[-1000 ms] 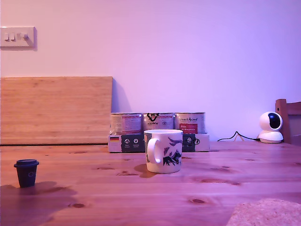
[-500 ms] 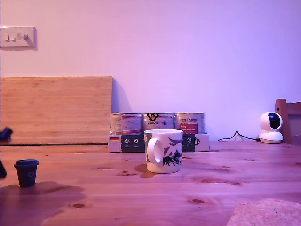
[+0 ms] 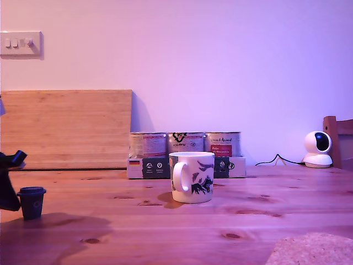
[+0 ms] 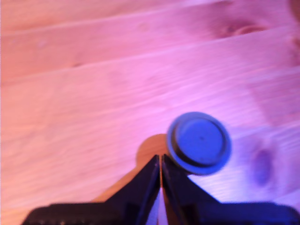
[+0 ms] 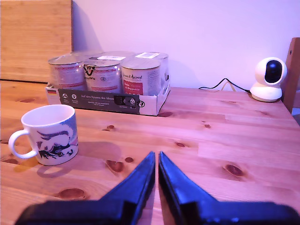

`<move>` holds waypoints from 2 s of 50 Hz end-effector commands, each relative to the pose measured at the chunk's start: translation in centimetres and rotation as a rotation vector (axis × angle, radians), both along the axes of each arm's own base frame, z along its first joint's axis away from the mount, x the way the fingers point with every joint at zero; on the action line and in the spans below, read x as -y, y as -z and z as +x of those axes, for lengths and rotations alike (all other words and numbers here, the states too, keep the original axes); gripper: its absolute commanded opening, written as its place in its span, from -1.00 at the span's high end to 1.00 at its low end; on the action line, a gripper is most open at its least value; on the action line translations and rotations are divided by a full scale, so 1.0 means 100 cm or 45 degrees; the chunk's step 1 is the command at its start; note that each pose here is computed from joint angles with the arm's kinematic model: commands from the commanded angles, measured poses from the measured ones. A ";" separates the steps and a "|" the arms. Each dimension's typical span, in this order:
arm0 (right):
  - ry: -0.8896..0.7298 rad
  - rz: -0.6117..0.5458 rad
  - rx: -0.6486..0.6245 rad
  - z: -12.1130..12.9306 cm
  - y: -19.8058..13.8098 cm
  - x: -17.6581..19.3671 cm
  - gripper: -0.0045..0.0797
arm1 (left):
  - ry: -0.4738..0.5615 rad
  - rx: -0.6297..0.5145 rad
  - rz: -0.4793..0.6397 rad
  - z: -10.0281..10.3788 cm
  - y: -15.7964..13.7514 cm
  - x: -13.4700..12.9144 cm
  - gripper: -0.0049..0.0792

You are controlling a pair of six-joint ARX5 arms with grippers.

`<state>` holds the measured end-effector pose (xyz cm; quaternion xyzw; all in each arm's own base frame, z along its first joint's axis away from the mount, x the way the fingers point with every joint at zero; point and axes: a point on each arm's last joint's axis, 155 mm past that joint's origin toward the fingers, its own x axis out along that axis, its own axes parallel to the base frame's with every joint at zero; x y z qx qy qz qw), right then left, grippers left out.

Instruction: Slide the grey coffee capsule to the right

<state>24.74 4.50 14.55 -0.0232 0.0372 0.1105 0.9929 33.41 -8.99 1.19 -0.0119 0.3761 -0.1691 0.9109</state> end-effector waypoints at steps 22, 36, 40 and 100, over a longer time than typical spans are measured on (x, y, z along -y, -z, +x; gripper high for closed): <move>0.000 0.006 0.011 0.000 -0.003 0.000 0.92 | -0.003 0.011 -0.004 0.011 0.006 0.010 0.93; -0.001 0.006 0.010 0.000 -0.003 0.000 0.92 | 0.023 0.046 -0.036 0.021 -0.002 0.026 0.93; 0.000 0.006 0.011 0.000 -0.003 0.000 0.92 | 0.034 0.056 -0.045 0.022 -0.005 0.031 0.93; -0.003 0.008 0.019 0.000 -0.005 -0.001 0.92 | 0.103 0.040 -0.022 0.045 -0.001 0.070 0.93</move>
